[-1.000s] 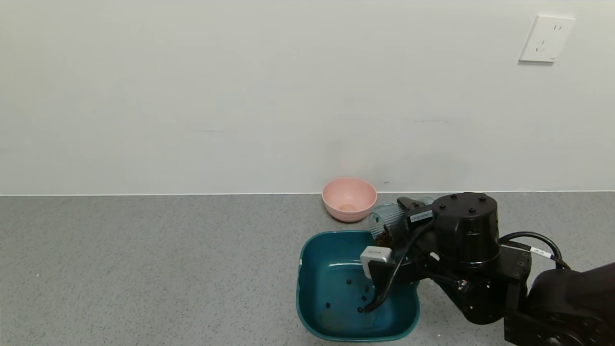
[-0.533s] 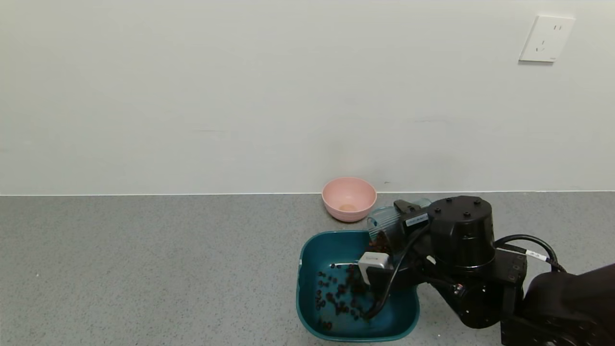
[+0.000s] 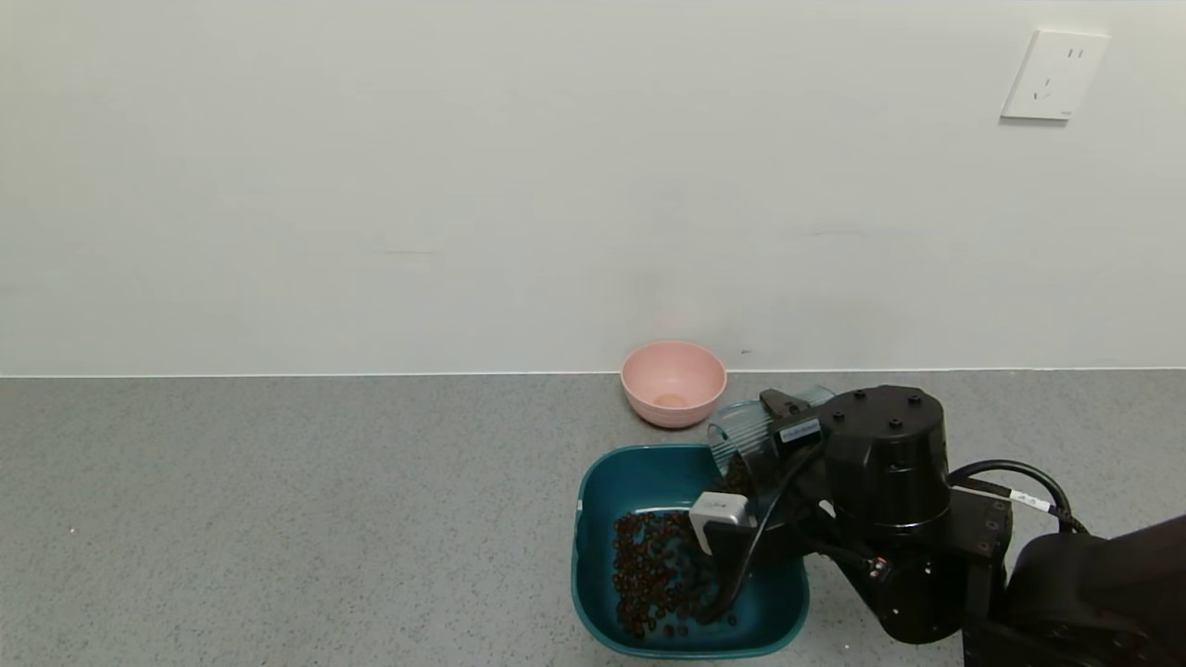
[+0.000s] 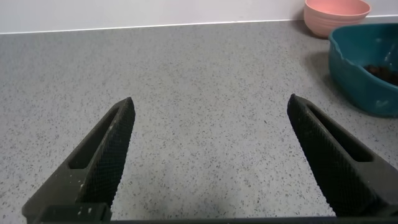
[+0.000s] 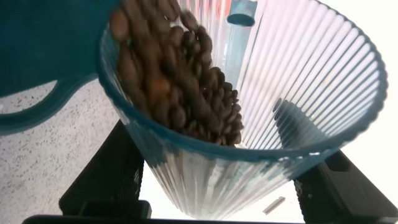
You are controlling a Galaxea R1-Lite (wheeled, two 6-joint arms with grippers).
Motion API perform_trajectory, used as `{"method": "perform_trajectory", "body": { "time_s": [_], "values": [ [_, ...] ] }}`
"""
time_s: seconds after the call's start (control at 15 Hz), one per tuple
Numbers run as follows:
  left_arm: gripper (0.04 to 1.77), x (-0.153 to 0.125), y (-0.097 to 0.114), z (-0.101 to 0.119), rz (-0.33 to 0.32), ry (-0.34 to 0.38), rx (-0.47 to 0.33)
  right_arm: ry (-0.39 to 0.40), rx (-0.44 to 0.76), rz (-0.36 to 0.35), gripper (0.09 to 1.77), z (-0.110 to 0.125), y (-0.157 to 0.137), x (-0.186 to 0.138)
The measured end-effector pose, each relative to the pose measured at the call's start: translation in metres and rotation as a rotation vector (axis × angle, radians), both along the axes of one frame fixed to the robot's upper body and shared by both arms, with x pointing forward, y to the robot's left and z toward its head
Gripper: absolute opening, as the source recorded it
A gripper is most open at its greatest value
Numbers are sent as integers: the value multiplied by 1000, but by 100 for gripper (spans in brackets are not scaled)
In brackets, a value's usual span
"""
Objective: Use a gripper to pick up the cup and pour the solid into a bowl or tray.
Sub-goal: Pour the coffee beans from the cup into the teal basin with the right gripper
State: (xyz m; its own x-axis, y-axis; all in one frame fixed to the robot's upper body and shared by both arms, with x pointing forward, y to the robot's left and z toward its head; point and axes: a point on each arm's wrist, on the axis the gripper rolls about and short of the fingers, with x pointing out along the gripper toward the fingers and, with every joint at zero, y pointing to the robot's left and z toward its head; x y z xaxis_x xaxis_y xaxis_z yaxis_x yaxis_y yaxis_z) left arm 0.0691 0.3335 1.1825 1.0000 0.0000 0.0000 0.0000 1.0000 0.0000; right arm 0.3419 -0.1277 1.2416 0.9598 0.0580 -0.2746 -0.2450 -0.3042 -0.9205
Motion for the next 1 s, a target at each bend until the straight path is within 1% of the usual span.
{"method": "perform_trajectory", "body": {
  "time_s": [1.0],
  "values": [
    [176,0,0,0,0,0,0,10,-40,12,136,-4,0,-3]
  ]
}}
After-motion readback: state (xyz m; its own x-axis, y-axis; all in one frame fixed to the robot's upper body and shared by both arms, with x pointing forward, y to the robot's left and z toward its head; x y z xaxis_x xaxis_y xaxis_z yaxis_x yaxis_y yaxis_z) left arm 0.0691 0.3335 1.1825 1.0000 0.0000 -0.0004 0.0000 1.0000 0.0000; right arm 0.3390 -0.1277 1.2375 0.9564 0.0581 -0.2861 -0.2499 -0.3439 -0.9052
